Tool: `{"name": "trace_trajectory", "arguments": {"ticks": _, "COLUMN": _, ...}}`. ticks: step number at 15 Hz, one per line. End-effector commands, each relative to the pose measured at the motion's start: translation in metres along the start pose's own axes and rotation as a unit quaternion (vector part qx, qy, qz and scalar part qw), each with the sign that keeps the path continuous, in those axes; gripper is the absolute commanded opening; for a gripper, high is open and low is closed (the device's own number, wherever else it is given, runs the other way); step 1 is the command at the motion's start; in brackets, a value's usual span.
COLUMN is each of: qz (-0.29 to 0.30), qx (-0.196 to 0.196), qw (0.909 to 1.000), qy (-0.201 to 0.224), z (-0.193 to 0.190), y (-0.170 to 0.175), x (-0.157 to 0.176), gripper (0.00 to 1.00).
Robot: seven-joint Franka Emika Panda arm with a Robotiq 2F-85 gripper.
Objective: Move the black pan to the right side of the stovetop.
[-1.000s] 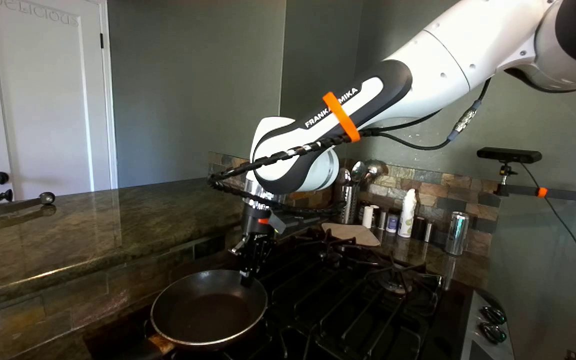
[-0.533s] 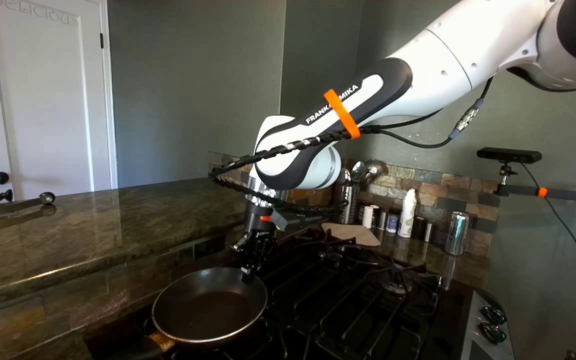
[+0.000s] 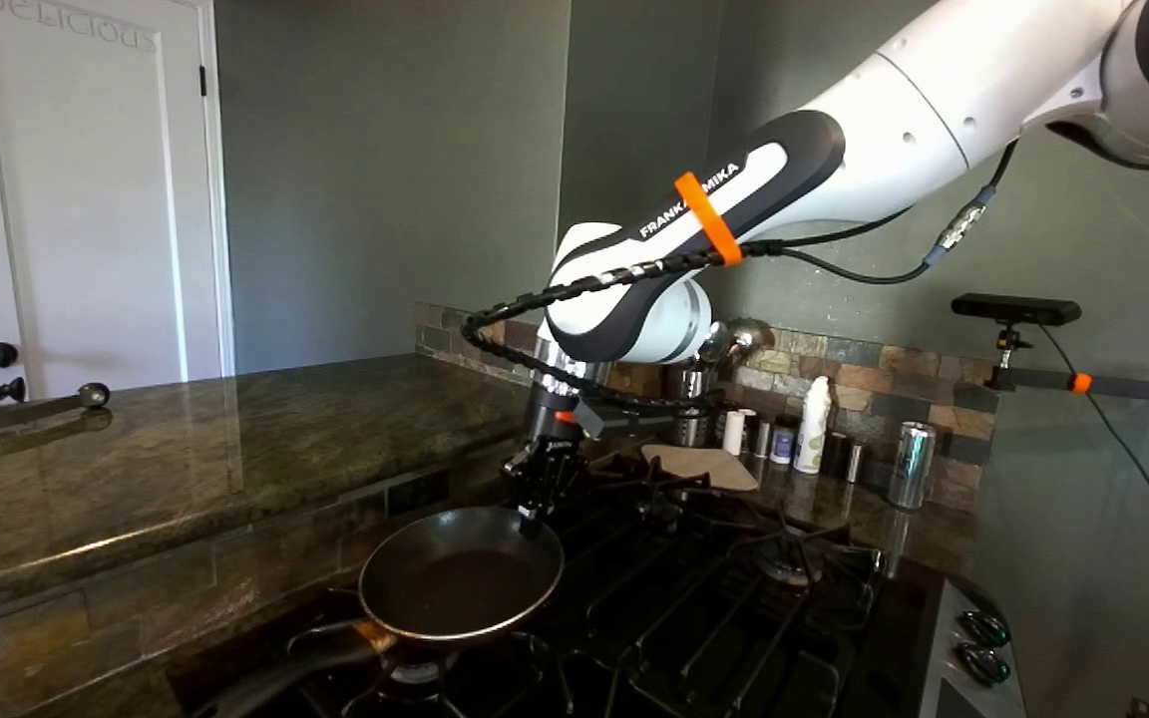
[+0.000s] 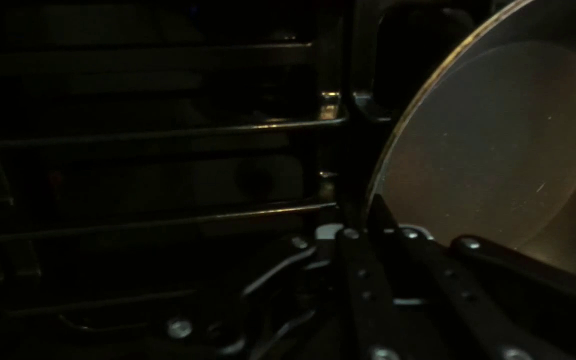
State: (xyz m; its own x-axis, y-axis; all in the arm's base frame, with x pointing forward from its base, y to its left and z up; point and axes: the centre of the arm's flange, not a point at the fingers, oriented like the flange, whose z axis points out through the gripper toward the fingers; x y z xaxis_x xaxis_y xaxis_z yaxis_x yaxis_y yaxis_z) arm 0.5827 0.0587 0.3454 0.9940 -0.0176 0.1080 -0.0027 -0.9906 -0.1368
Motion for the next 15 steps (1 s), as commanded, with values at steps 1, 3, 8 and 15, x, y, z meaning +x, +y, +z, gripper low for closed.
{"name": "trace_trajectory", "arguments": {"ticks": 1, "qz": 0.005, "qx": -0.001, "qw": 1.0000, "qy": 0.000, "z": 0.000, "y": 0.005, "x": 0.000, "gripper": 0.02}}
{"name": "trace_trajectory", "arguments": {"ticks": 3, "qz": 0.006, "qx": -0.001, "qw": 1.0000, "qy": 0.002, "z": -0.002, "y": 0.007, "x": 0.001, "gripper": 0.07}}
{"name": "trace_trajectory", "arguments": {"ticks": 8, "qz": 0.006, "qx": -0.001, "qw": 1.0000, "qy": 0.003, "z": -0.003, "y": 0.007, "x": 0.001, "gripper": 0.02}}
{"name": "trace_trajectory", "arguments": {"ticks": 15, "qz": 0.043, "qx": -0.006, "qw": 0.9991, "qy": 0.003, "z": 0.006, "y": 0.052, "x": 0.006, "gripper": 0.02}}
